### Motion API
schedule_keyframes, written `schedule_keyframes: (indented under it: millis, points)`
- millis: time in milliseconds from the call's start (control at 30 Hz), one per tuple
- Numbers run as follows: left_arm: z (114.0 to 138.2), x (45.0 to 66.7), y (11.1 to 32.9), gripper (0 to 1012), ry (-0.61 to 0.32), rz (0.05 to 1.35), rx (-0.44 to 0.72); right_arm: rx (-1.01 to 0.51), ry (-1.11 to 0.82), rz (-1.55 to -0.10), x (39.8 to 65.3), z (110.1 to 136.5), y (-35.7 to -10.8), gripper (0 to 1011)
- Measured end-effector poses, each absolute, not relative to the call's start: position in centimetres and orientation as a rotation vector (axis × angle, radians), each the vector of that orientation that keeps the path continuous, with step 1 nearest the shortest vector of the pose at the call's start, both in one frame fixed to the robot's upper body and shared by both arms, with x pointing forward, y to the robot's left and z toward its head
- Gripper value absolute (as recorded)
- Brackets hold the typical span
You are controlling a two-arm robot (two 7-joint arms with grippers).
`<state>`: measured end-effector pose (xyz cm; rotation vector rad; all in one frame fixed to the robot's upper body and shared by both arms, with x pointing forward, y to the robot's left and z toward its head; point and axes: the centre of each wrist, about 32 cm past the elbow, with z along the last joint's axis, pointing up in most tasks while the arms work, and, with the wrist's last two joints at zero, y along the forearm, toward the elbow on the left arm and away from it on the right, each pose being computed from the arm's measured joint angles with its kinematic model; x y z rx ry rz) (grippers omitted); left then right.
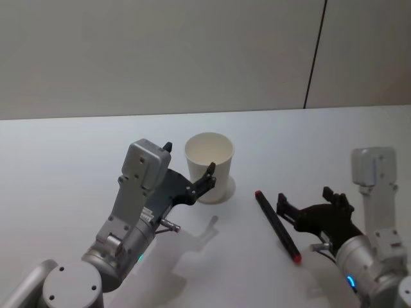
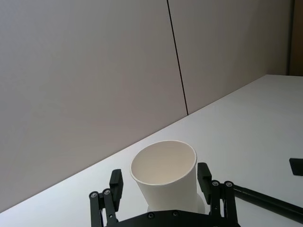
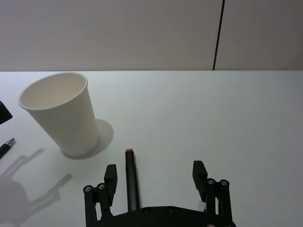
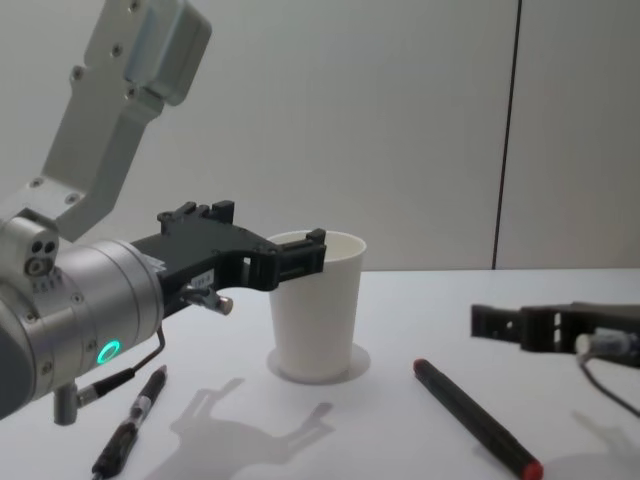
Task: Place the pen into the pen holder.
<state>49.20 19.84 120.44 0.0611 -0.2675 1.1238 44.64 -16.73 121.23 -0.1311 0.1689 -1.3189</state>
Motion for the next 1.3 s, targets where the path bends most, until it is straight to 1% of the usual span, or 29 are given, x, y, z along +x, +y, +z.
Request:
schedule_keyframes:
  millis: [233, 600, 1300]
  points:
    - [120.4, 49.2, 19.8, 1004, -0.268, 1.124, 0.061, -0.184, 0.205, -1.308, 45.2, 121.3, -15.4, 1001]
    - [120.4, 49.2, 19.8, 1004, -0.268, 1.124, 0.061, -0.246, 0.229, -1.296, 45.7, 121.4, -14.2, 1002]
    - [120.4, 49.2, 19.8, 1004, -0.268, 1.124, 0.061, -0.334, 0.279, -1.3, 47.4, 121.7, -13.6, 1001]
